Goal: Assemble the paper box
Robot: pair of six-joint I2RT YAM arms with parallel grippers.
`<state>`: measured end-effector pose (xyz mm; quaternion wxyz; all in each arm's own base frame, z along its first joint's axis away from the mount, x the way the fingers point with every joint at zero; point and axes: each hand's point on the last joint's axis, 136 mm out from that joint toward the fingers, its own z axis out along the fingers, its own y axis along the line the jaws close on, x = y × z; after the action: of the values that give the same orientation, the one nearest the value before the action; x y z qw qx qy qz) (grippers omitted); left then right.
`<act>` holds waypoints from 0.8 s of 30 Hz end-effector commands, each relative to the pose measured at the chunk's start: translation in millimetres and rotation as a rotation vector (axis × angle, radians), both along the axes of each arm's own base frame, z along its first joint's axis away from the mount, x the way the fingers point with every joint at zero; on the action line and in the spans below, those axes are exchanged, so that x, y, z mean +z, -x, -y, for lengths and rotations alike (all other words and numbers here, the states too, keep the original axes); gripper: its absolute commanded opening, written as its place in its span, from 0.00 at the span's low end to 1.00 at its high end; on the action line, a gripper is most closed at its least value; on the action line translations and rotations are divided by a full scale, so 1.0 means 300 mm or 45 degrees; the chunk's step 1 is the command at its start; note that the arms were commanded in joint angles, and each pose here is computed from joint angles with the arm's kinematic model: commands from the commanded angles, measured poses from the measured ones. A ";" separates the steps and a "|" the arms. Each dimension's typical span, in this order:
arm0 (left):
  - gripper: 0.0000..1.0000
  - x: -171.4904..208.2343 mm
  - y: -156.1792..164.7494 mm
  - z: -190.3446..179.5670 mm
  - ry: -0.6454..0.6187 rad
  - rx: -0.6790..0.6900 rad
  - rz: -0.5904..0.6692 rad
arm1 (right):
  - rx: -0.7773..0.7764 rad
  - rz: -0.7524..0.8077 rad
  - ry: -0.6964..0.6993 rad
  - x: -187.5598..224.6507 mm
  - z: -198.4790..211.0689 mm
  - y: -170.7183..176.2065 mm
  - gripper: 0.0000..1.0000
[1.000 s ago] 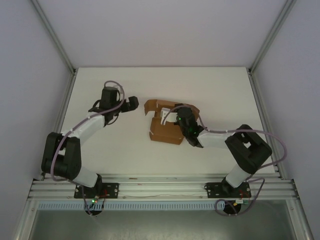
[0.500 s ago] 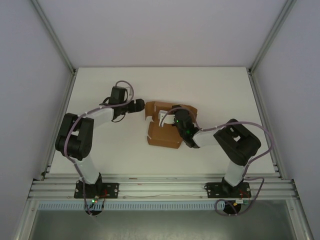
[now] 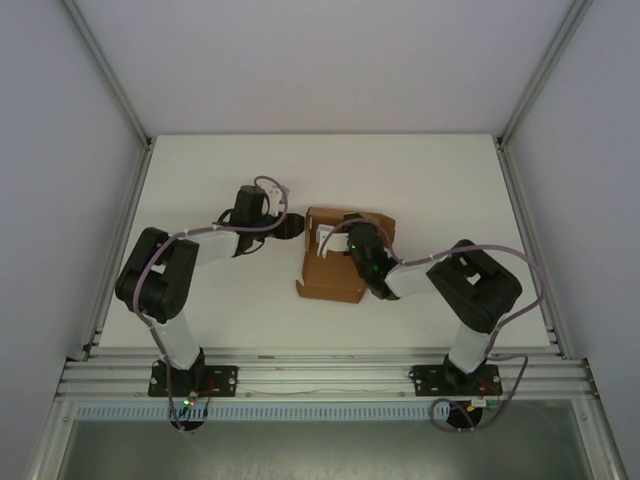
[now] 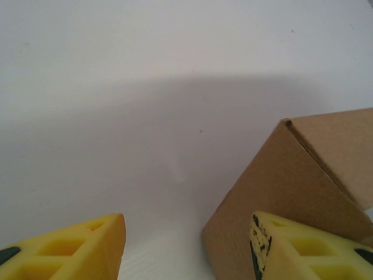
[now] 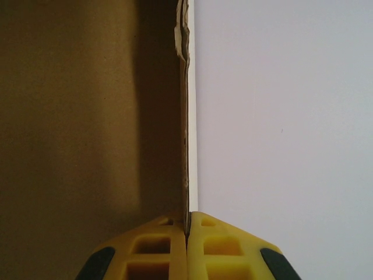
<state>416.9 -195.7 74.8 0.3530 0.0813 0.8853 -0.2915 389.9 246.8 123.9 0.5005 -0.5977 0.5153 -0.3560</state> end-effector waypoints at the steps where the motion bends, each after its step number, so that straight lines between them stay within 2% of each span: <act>1: 0.57 0.051 0.016 0.049 -0.006 -0.068 0.161 | -0.009 0.034 -0.029 0.058 0.005 0.019 0.00; 4: 0.57 0.053 0.042 0.035 -0.013 -0.047 0.203 | -0.021 0.030 -0.042 0.078 0.012 0.021 0.00; 7: 0.63 0.055 0.053 0.021 -0.028 -0.030 0.200 | -0.037 0.023 -0.064 0.096 0.017 0.021 0.00; 12: 0.66 0.072 0.054 0.014 -0.021 -0.012 0.226 | -0.028 0.024 -0.073 0.098 0.015 0.023 0.00; 17: 0.65 0.057 0.008 0.029 -0.064 -0.033 0.228 | 0.018 -0.008 -0.039 0.069 0.000 0.042 0.00; 21: 0.64 0.060 0.009 0.065 -0.072 -0.082 0.305 | 0.055 -0.071 0.008 0.016 -0.007 0.062 0.00; 24: 0.64 0.041 0.027 0.075 -0.155 -0.073 0.375 | 0.022 -0.040 0.011 0.007 0.001 0.053 0.00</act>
<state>401.9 -211.3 74.9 0.4113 0.1419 0.8618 -0.2607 381.5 244.5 139.9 0.5034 -0.5966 0.5188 -0.3485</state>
